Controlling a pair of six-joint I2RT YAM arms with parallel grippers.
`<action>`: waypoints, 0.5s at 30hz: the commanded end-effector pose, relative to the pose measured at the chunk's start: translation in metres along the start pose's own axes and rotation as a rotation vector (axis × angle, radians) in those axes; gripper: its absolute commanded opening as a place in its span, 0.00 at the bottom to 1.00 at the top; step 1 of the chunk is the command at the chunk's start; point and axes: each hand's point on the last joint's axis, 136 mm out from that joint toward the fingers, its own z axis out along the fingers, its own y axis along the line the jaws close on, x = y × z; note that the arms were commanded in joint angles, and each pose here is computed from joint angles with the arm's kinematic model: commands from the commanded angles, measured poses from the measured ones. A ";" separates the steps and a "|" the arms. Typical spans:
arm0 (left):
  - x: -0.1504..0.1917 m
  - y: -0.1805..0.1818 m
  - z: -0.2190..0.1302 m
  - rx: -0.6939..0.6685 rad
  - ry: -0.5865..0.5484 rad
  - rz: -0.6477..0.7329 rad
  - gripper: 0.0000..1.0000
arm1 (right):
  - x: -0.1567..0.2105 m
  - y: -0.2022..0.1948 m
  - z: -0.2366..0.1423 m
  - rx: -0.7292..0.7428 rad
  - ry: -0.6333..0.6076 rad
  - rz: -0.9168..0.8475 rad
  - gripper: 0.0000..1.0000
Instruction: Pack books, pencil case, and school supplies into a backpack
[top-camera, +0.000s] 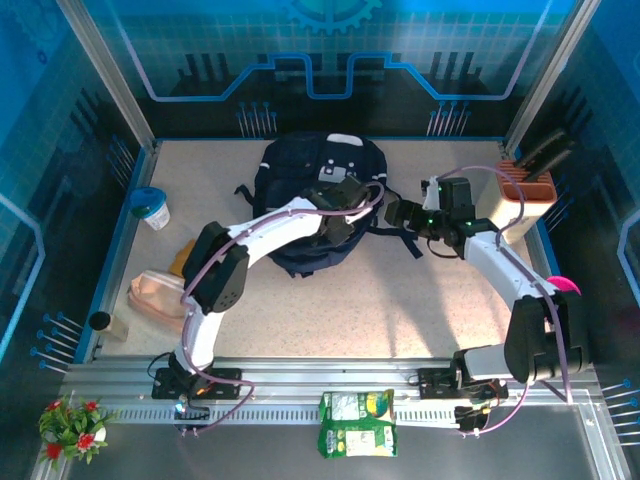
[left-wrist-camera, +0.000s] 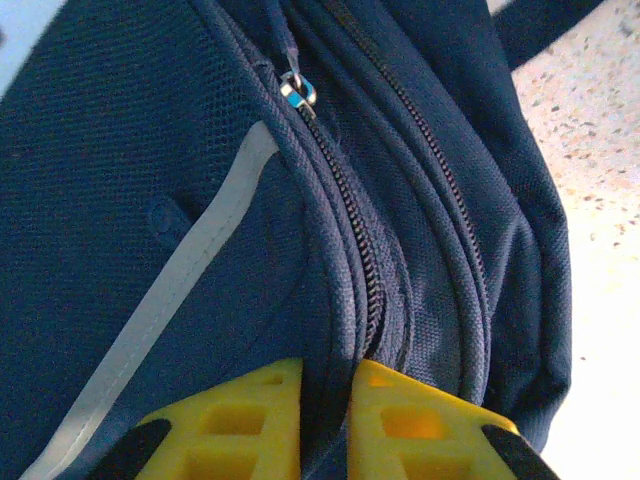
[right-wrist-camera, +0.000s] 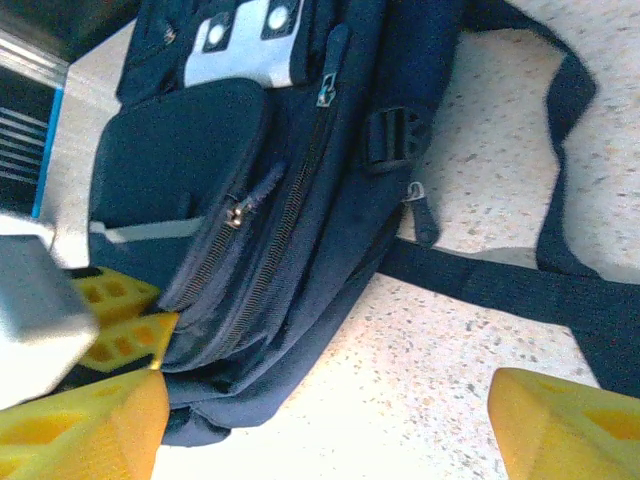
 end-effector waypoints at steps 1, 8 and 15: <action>-0.027 0.013 -0.050 0.030 -0.205 -0.070 0.14 | -0.015 0.020 0.007 -0.137 -0.010 0.001 0.81; -0.017 0.005 -0.078 0.083 -0.334 -0.086 0.13 | -0.033 0.044 0.035 -0.276 0.010 -0.008 0.70; -0.001 -0.003 -0.079 0.116 -0.332 -0.090 0.13 | -0.042 0.045 0.078 -0.300 0.081 -0.006 0.62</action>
